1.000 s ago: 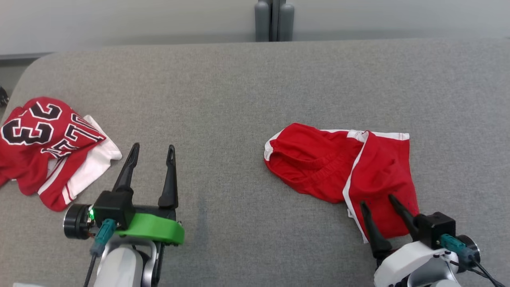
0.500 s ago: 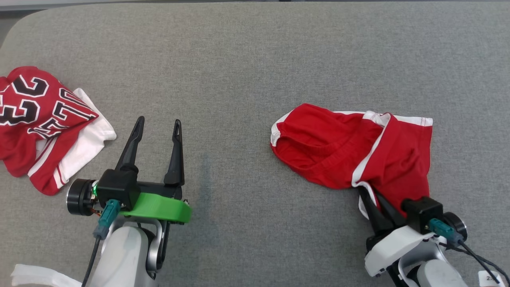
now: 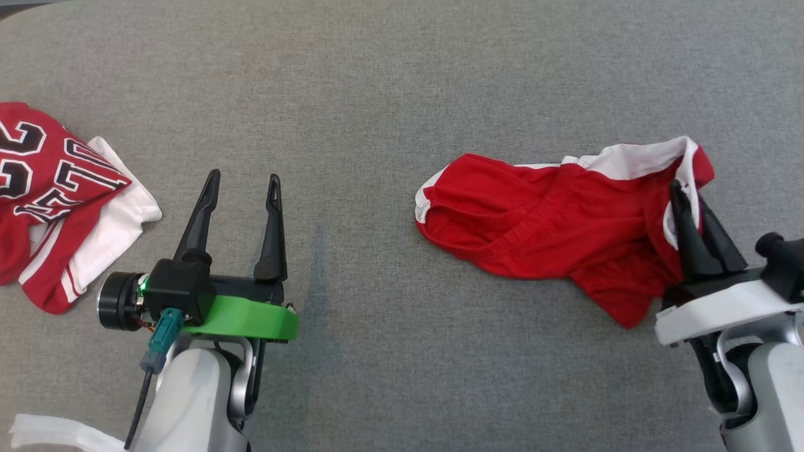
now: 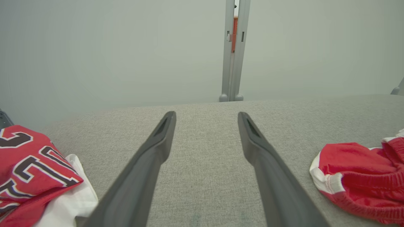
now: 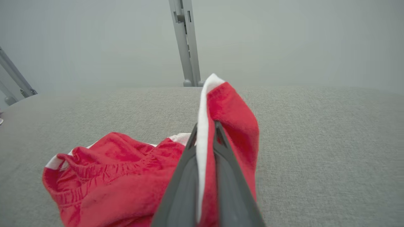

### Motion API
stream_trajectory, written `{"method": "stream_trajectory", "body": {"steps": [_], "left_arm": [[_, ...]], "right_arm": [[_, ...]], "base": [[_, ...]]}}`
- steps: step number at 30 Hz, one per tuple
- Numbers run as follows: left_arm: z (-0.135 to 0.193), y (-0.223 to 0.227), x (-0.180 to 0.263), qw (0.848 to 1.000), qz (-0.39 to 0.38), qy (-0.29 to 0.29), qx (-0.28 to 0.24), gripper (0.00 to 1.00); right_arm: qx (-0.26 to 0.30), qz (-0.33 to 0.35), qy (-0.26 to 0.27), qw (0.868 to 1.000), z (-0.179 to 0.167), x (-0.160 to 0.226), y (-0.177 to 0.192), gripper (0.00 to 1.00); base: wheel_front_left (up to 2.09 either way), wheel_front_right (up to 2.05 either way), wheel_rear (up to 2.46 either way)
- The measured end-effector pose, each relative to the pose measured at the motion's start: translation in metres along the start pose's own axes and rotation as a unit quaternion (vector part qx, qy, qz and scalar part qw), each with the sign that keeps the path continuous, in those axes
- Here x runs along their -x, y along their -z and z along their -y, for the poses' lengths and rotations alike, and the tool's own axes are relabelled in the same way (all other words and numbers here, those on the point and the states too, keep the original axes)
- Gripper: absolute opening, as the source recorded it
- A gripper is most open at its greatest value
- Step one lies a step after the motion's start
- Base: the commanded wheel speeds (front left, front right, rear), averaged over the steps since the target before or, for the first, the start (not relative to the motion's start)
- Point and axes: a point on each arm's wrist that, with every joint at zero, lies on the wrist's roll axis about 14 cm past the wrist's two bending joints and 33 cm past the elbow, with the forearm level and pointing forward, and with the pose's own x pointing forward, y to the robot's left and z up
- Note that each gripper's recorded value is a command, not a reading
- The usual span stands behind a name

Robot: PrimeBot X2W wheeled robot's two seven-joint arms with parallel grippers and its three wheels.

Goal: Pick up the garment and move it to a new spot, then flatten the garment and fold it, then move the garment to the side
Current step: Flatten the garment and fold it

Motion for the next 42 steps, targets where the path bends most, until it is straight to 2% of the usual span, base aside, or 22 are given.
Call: {"method": "stream_trajectory", "body": {"steps": [7, 8, 9, 10, 15, 20, 24, 31, 42], "left_arm": [[0.001, 0.009, -0.008, 1.0, -0.007, 0.004, 0.002, 1.0], [0.001, 0.01, -0.009, 1.0, -0.007, 0.004, 0.001, 1.0], [0.001, 0.012, -0.01, 1.0, -0.009, 0.004, 0.001, 1.0], [0.001, 0.014, -0.011, 1.0, -0.011, 0.004, 0.001, 1.0], [0.0, 0.019, -0.013, 1.0, -0.017, 0.003, 0.001, 1.0], [0.0, 0.012, -0.012, 1.0, -0.008, 0.002, 0.0, 1.0], [0.0, 0.005, -0.009, 1.0, -0.002, -0.002, -0.002, 1.0], [-0.004, -0.005, 0.004, 1.0, 0.004, -0.01, -0.003, 1.0], [-0.005, -0.009, 0.028, 1.0, 0.0, -0.022, 0.0, 1.0]], "right_arm": [[-0.012, -0.024, 0.048, 0.998, 0.034, -0.011, 0.019, 0.0], [-0.013, -0.028, 0.052, 0.998, 0.036, -0.012, 0.022, 0.15], [-0.015, -0.037, 0.06, 0.997, 0.041, -0.012, 0.029, 0.81], [-0.019, -0.043, 0.068, 0.997, 0.045, -0.012, 0.034, 1.0], [-0.015, -0.043, 0.111, 0.993, 0.072, -0.01, 0.041, 1.0], [0.019, 0.0, 0.127, 0.992, 0.084, -0.005, 0.019, 1.0], [0.04, 0.035, 0.098, 0.994, 0.064, -0.005, -0.005, 1.0], [0.036, 0.042, 0.048, 0.997, 0.02, 0.014, -0.016, 1.0], [0.02, 0.059, 0.035, 0.997, -0.004, 0.043, -0.034, 1.0]], "base": [[0.0, 0.0, 0.0], [0.0, 0.0, 0.0], [0.0, 0.0, 0.0], [0.0, 0.0, 0.0], [0.0, 0.0, 0.0], [0.0, 0.0, 0.0], [0.0, 0.0, 0.0], [0.0, 0.0, 0.0], [0.0, 0.0, 0.0]]}}
